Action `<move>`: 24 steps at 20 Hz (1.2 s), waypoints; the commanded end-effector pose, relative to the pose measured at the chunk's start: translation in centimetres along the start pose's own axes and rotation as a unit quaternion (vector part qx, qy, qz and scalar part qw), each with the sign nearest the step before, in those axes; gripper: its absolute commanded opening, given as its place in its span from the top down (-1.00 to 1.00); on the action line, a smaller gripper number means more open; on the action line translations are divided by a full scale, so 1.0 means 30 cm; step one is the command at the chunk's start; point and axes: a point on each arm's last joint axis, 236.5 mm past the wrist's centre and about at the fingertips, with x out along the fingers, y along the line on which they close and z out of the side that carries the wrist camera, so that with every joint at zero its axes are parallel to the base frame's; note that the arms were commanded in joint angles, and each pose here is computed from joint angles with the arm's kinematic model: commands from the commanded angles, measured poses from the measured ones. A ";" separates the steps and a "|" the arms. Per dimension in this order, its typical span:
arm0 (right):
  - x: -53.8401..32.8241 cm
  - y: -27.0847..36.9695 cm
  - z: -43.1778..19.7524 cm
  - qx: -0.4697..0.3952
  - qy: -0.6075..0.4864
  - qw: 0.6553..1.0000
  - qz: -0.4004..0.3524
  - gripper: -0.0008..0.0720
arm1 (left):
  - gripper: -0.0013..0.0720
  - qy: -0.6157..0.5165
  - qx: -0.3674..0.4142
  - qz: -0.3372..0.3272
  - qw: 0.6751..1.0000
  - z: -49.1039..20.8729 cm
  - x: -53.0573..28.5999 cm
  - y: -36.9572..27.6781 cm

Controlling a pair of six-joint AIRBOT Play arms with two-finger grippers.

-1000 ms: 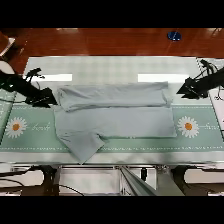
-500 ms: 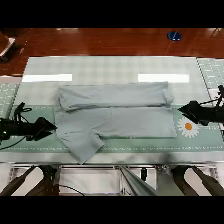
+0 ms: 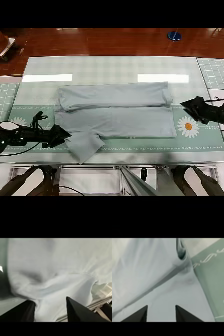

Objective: Fold the shirts.

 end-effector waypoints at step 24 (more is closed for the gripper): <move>0.223 -0.273 -0.339 0.059 0.233 0.969 -0.051 0.78 | 0.91 -0.017 0.047 0.015 0.999 0.035 0.057 -0.046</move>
